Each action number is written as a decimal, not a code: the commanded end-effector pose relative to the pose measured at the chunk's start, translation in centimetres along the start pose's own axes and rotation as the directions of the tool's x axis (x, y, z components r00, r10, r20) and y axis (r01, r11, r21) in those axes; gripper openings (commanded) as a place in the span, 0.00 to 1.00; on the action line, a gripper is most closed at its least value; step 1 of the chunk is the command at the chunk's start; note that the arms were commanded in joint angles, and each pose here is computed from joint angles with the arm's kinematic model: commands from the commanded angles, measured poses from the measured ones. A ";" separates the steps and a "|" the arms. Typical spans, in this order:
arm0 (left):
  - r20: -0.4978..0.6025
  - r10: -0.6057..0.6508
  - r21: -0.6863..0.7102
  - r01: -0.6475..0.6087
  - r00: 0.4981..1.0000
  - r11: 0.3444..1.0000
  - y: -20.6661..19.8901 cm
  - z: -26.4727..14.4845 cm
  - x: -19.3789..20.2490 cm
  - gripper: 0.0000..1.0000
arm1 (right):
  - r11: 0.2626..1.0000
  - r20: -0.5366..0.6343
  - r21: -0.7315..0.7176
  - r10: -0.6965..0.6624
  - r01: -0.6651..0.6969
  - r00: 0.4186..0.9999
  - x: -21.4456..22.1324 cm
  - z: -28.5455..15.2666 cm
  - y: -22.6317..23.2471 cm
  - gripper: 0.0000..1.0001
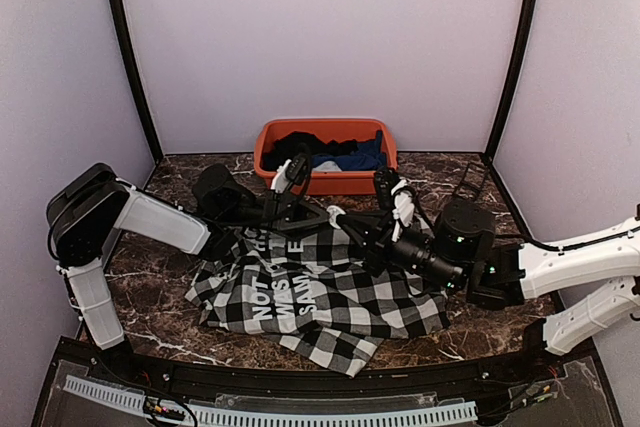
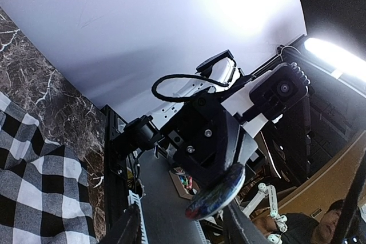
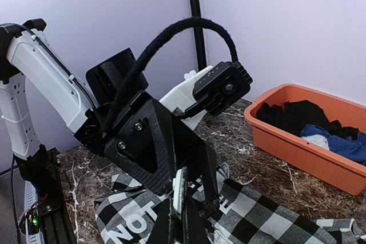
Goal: Pin the brooch onto the clothing
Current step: Open the brooch, then pick up the clothing with brooches at the center of the board.
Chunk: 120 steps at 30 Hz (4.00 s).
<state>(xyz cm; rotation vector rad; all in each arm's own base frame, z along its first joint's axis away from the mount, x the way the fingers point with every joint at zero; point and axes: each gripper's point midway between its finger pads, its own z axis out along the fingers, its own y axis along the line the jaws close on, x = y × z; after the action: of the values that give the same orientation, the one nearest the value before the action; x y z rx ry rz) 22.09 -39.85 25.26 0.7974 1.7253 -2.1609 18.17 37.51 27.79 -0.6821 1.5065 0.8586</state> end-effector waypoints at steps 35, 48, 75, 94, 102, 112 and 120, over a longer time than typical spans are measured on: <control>-0.564 0.298 -0.576 -0.625 0.770 0.527 17.6 -3.7 -6.3 0.99 | 0.705 -0.381 0.636 0.640 -0.313 0.667 7.6 -5.8 -17.9 0.00; -0.612 0.228 -0.543 -0.612 0.757 0.574 23.2 -1.1 -5.1 0.91 | 0.666 -0.344 0.658 0.681 -0.352 0.647 7.4 -5.9 -19.0 0.00; -0.508 0.308 -0.458 -0.556 0.804 0.693 23.0 3.1 -5.3 0.48 | 0.532 -0.310 0.711 0.824 -0.460 0.475 10.6 -4.4 -19.7 0.00; -0.498 0.292 -0.423 -0.523 0.816 0.740 23.0 3.5 -4.2 0.03 | 0.436 -0.316 0.739 0.898 -0.513 0.308 13.2 -2.2 -20.4 0.00; -0.501 0.303 -0.389 -0.523 0.811 0.758 22.2 3.9 -3.4 0.01 | 0.376 -0.278 0.747 0.926 -0.548 0.257 13.5 -2.2 -21.1 0.00; -0.517 0.320 -0.372 -0.545 0.794 0.751 21.5 4.5 -2.6 0.01 | 0.345 -0.266 0.755 0.939 -0.558 0.220 14.1 -1.6 -21.3 0.00; -0.508 0.339 -0.360 -0.553 0.792 0.751 21.0 4.9 -2.7 0.01 | 0.319 -0.252 0.774 0.948 -0.547 0.196 15.1 -1.7 -21.5 0.00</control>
<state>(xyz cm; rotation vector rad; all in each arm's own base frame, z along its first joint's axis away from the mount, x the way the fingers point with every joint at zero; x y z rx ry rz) 34.67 -50.13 7.77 1.4017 1.9589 -1.1757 32.35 24.77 9.51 0.4203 2.8339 0.8439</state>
